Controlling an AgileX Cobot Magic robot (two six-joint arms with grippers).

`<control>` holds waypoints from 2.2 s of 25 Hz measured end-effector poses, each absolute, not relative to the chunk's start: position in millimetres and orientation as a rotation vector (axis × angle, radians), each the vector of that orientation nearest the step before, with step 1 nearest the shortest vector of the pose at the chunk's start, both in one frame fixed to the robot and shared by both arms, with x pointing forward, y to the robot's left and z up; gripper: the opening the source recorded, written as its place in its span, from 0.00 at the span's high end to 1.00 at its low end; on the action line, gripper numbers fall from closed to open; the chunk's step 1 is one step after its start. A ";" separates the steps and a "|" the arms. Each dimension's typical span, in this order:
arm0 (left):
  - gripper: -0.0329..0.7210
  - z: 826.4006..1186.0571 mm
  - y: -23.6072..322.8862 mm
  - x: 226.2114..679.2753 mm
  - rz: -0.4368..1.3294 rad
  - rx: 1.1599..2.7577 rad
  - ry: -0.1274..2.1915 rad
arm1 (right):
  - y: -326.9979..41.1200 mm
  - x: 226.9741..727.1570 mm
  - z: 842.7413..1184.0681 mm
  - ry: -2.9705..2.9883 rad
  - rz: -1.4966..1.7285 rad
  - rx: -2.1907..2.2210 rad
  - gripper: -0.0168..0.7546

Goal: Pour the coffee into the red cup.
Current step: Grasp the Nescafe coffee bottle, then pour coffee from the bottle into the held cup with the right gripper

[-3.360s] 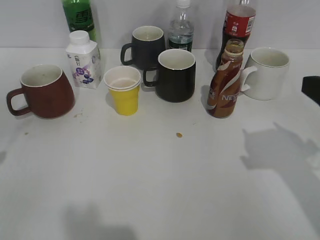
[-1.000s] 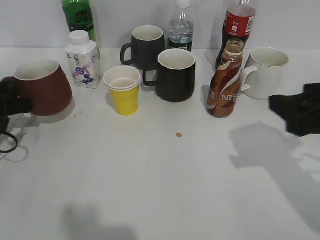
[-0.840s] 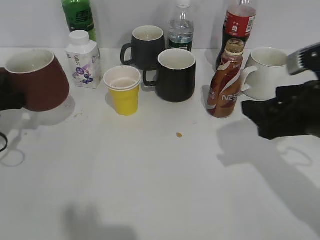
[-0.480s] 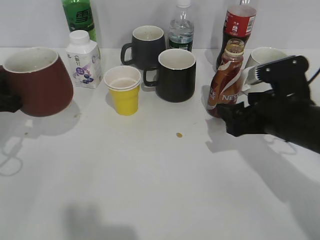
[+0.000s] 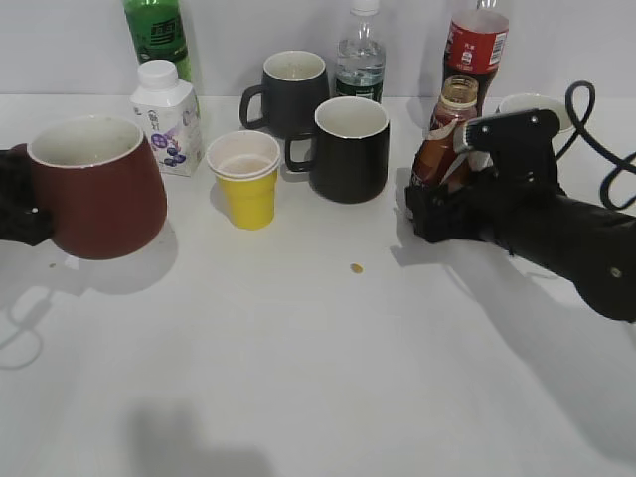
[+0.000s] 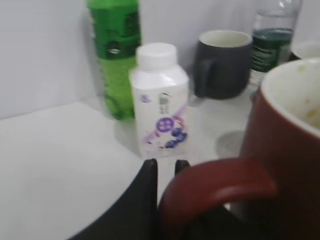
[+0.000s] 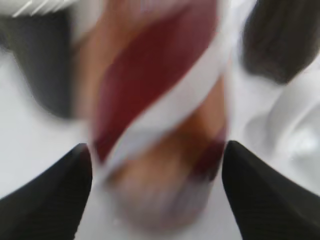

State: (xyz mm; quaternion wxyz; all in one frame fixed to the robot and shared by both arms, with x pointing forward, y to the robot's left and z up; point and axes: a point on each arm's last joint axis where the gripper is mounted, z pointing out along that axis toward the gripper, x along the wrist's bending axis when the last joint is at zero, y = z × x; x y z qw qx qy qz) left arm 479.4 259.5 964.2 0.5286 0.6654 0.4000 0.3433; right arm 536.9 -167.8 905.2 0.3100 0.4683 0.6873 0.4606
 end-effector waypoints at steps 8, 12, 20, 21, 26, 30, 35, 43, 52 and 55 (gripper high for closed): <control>0.86 964.6 237.9 473.5 0.754 1.639 0.862 | -162.0 554.6 896.0 1.783 1.214 1.227 0.31; 0.86 962.6 214.4 465.6 0.679 1.693 0.779 | -162.0 554.9 896.5 1.783 1.211 1.220 0.31; 0.86 966.0 179.6 466.7 0.611 1.791 0.671 | -162.9 545.8 941.3 1.853 1.150 1.018 0.31; 0.86 967.6 175.5 469.0 0.608 1.788 0.656 | -162.6 543.4 950.7 1.861 1.146 0.959 0.31; 0.86 963.5 161.0 479.8 0.577 1.802 0.630 | -161.3 528.1 1001.5 1.862 1.161 0.692 0.31; 0.86 959.5 149.0 486.6 0.552 1.815 0.608 | -158.1 526.6 1022.8 1.859 1.151 0.559 0.31; 0.86 964.9 135.2 491.5 0.545 1.803 0.559 | -152.7 530.3 1032.3 1.867 1.129 0.440 0.31; 0.86 967.8 132.8 492.5 0.547 1.792 0.546 | -141.8 532.6 1020.7 1.919 1.058 0.188 0.31; 0.86 968.5 125.4 497.7 0.541 1.783 0.526 | -137.5 532.4 1018.1 1.871 0.912 -0.118 0.31; 0.86 964.0 117.0 500.5 0.522 1.795 0.511 | -137.4 532.3 1018.3 1.855 0.871 -0.176 0.31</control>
